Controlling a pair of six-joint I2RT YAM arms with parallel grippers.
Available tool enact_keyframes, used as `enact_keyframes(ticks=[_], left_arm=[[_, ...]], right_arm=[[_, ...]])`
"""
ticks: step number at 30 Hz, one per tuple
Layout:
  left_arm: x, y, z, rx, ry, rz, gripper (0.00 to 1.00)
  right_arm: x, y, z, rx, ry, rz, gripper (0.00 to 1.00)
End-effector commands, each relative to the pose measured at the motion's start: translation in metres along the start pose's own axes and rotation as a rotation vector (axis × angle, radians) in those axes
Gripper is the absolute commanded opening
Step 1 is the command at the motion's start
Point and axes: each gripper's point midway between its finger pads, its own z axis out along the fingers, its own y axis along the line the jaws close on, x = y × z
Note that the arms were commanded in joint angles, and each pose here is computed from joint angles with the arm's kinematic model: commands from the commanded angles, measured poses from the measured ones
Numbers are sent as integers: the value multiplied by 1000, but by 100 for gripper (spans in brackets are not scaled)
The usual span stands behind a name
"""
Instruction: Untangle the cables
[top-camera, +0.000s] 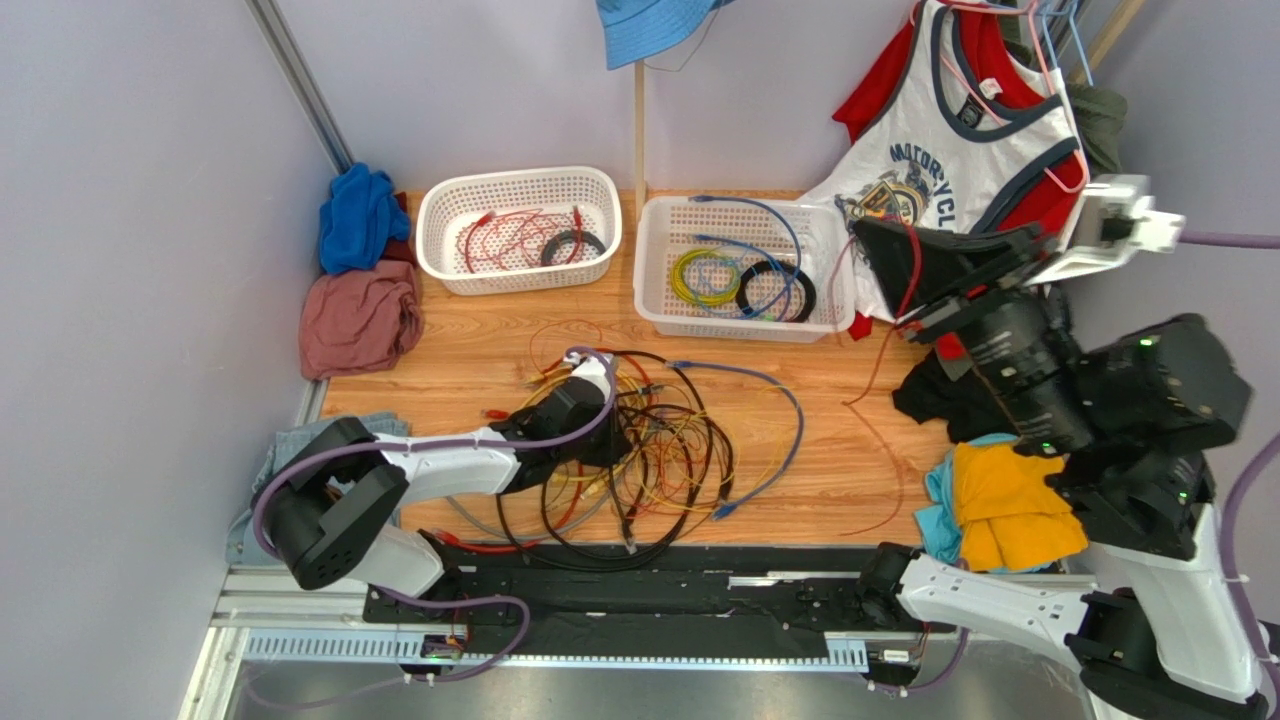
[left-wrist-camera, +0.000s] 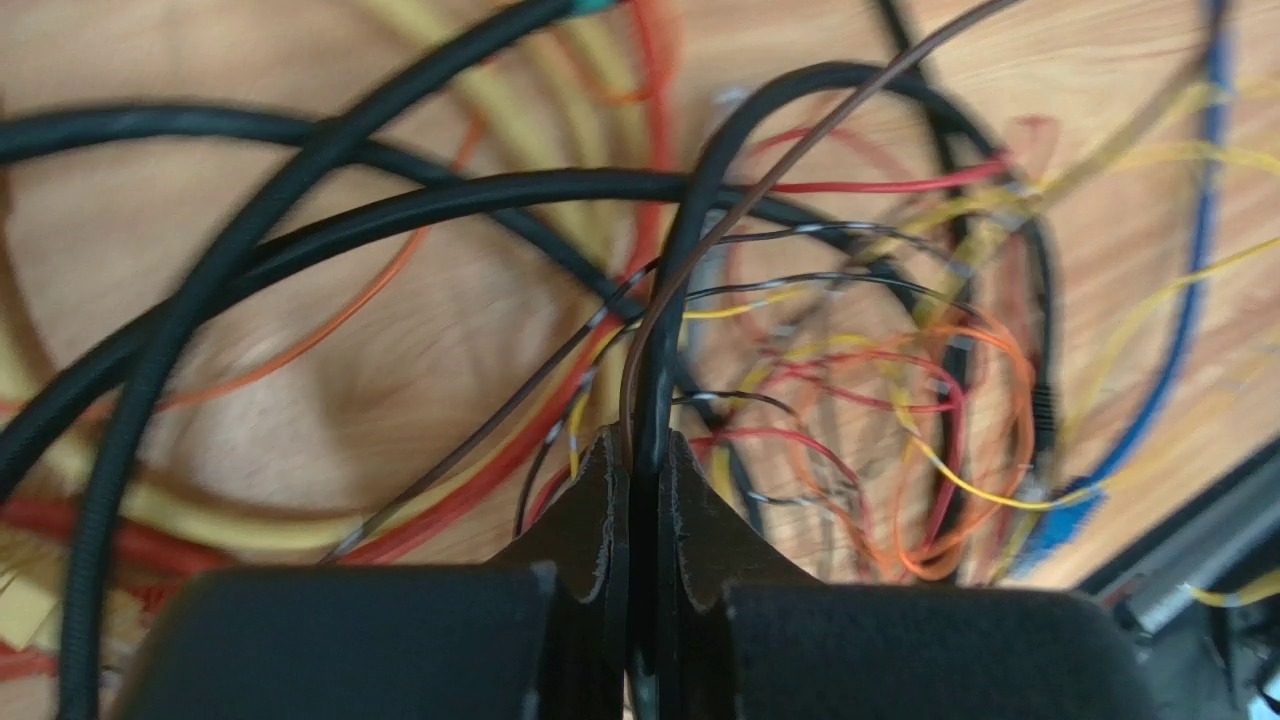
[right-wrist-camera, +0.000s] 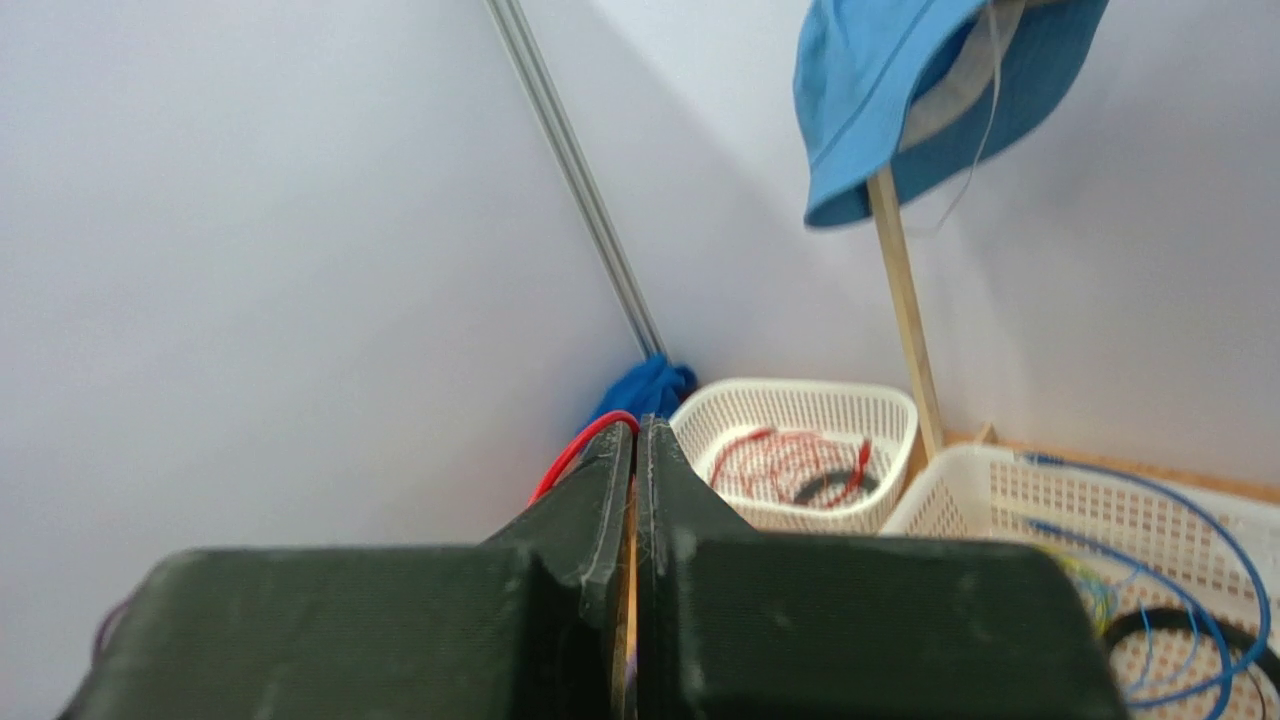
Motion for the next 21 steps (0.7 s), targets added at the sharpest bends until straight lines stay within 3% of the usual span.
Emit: enact_keyframes(ticks=[1,3,4,5,6,9,14,21], left_arm=[[12,16,-2,-67,31,-38,0],[-3,8,-11,-34,-12,1,0],[-9,3,-16,-13,-31,18,7],[-27,-8,-29,23,-90,32,20],[-35,-10,-38,30,-119,58,46],[-75,-32,-78,108,-277,110,97],[-123,-63,-152,245,-509,152,97],[-150,-87,-224,432,-784,209,97]], right_arm=[[-36,4,2,5,-92,-24,0],[-20,0,7,19,-57,-33,0],[-14,-2,9,27,-45,-34,0],[-1,-6,12,42,-23,-42,0],[5,-8,14,47,-12,-42,0],[30,-13,21,67,35,-50,0],[66,-18,34,81,109,-57,0],[107,-19,49,83,196,-50,0]])
